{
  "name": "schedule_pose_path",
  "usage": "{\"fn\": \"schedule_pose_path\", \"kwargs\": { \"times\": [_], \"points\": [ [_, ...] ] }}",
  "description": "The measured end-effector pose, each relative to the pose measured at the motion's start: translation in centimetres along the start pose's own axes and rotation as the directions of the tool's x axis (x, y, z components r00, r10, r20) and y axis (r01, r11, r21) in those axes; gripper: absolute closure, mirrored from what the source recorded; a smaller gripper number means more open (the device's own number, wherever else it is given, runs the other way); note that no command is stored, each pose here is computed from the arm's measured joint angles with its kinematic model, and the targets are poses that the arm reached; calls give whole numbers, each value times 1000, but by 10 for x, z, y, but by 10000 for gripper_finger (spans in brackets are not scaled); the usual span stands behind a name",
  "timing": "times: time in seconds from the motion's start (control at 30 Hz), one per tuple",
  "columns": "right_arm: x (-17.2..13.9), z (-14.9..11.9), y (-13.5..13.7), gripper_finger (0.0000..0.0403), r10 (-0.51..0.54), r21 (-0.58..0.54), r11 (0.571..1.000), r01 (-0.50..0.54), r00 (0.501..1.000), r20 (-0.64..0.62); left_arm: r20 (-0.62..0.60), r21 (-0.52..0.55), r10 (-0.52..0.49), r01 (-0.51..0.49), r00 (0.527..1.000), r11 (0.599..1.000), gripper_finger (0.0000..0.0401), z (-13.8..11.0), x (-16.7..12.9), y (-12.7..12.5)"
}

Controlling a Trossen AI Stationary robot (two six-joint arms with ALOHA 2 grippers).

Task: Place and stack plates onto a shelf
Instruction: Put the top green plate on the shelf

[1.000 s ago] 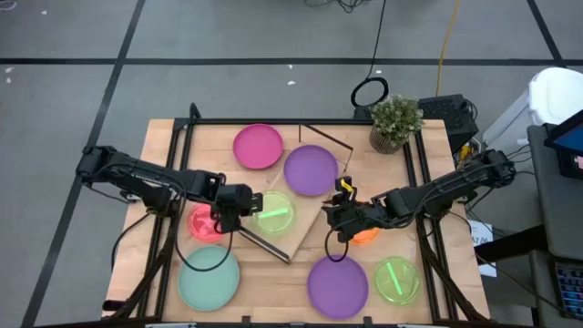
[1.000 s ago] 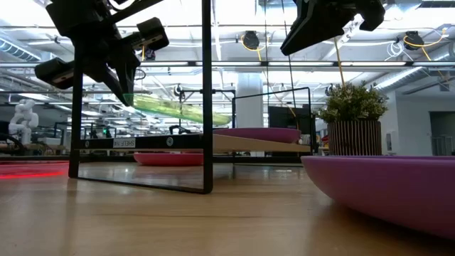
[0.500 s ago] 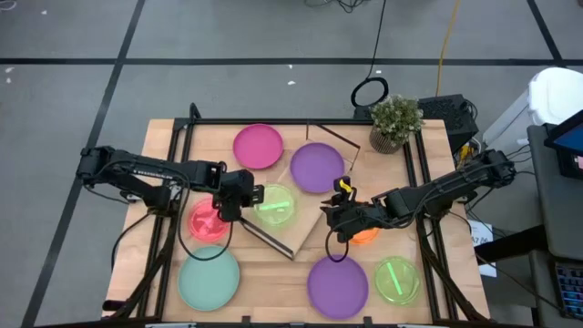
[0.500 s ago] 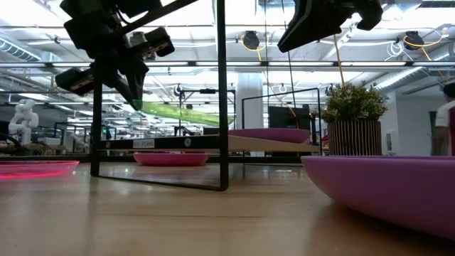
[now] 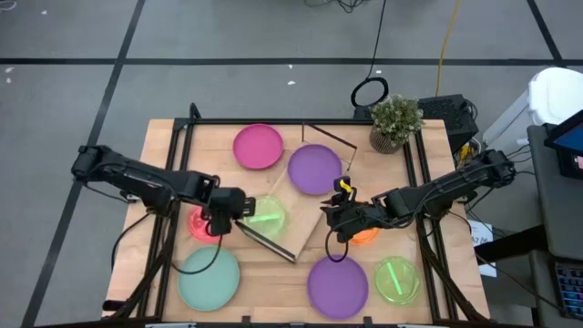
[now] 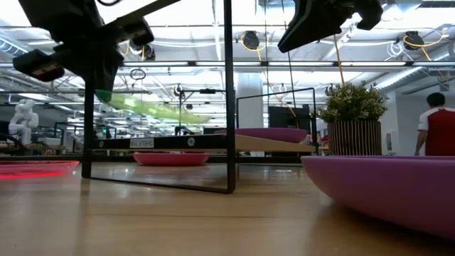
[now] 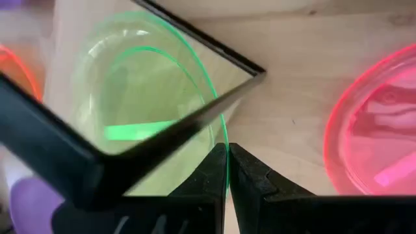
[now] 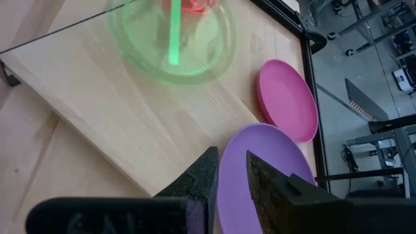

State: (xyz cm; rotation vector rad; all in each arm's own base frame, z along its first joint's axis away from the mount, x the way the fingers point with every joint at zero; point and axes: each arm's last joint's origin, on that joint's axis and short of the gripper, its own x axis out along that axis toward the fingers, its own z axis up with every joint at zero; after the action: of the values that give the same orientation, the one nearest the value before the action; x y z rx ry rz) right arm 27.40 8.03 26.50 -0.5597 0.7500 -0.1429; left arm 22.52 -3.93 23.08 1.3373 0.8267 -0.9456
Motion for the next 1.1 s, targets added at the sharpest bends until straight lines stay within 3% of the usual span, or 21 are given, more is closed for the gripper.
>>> {"fn": "schedule_pose_path", "kwargs": {
  "times": [0.27, 0.57, 0.67, 0.83, 1.1],
  "points": [
    [0, 0, 0, 339, 1, 8, 1000, -1, 1000, -2, 8, 13, 116, -116, 993, 993, 385, 6, -30, -7],
    [0, 0, 0, 339, 2, 9, 1000, -2, 1000, -2, -86, 10, 117, -116, 989, 993, 385, -28, -35, -7],
    [0, 0, 0, 339, 2, 6, 1000, -2, 1000, -2, -45, 19, 147, -146, 988, 989, 385, -34, -33, -2],
    [0, 0, 0, 339, 2, -10, 1000, -2, 1000, -2, -39, -5, 81, -81, 996, 997, 385, -37, -16, 3],
    [0, -1, 1, 339, 5, -15, 1000, -5, 1000, -10, -28, -8, 54, -54, 998, 999, 385, -39, 13, 15]
  ]
}}
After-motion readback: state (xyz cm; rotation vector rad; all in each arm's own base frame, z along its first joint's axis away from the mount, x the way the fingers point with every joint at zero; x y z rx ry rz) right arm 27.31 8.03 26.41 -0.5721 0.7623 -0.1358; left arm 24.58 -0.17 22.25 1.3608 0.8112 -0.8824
